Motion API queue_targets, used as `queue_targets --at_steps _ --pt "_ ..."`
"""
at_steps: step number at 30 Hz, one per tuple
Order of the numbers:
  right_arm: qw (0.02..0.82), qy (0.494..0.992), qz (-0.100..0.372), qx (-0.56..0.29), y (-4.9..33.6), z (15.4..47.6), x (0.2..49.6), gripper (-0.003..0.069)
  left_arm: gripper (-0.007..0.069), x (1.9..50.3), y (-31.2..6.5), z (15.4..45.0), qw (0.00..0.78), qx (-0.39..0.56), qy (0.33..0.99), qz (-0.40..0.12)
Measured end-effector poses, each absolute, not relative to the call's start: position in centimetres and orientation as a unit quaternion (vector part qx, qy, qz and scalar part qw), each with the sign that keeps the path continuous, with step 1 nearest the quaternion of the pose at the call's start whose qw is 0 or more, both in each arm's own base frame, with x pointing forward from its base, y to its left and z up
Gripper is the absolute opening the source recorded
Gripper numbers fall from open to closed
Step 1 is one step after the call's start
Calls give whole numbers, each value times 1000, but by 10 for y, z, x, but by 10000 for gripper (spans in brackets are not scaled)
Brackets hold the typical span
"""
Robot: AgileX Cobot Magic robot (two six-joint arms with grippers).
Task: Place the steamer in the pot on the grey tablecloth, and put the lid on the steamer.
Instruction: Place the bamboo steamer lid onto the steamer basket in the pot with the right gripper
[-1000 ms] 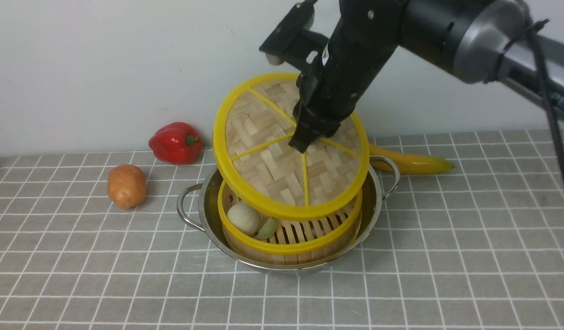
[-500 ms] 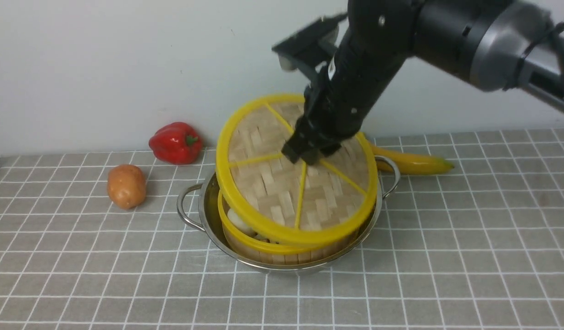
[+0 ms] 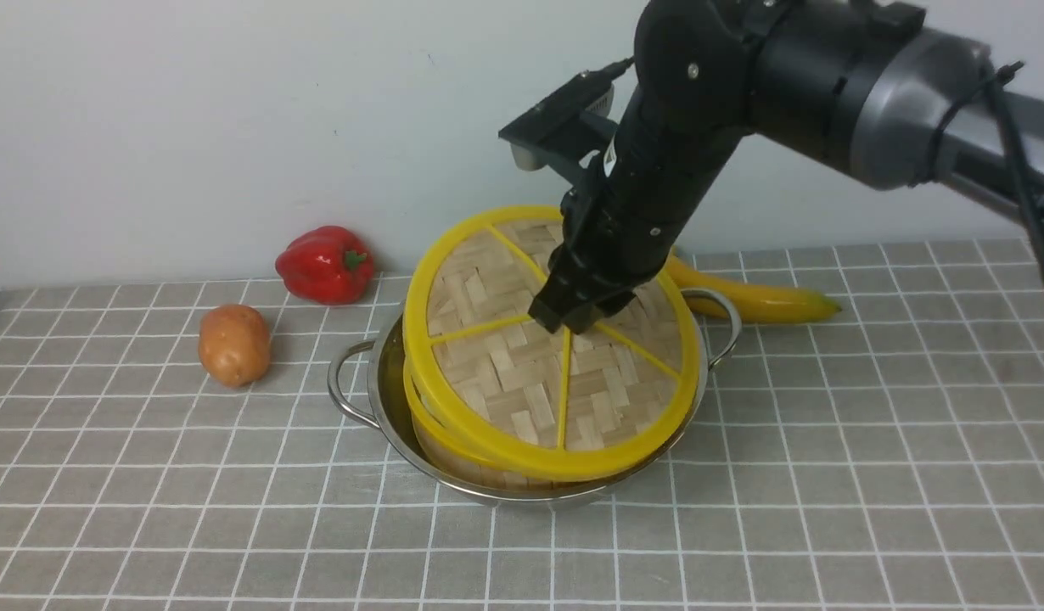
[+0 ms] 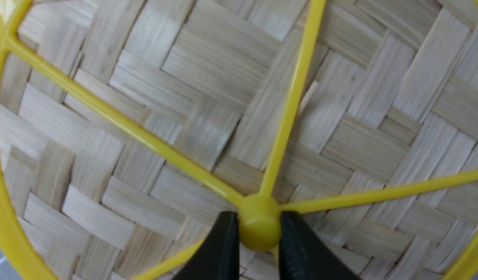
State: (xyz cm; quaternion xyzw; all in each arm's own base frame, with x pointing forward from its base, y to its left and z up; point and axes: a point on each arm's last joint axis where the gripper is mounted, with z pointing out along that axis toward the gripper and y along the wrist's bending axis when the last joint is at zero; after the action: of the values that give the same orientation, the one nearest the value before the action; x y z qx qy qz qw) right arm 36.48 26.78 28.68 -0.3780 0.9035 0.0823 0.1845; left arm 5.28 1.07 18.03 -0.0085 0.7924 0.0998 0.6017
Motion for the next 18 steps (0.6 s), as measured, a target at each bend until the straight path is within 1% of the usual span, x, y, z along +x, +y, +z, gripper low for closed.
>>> queue_targets --at_steps 4,13,18 --pt "182 900 78 -389 270 280 368 145 243 53 11 180 602 -8 792 100" --pt "211 884 71 -411 276 266 379 145 243 53 11 180 602 -8 792 100" --pt "229 876 69 -419 278 264 383 145 243 53 11 180 602 -8 792 100"
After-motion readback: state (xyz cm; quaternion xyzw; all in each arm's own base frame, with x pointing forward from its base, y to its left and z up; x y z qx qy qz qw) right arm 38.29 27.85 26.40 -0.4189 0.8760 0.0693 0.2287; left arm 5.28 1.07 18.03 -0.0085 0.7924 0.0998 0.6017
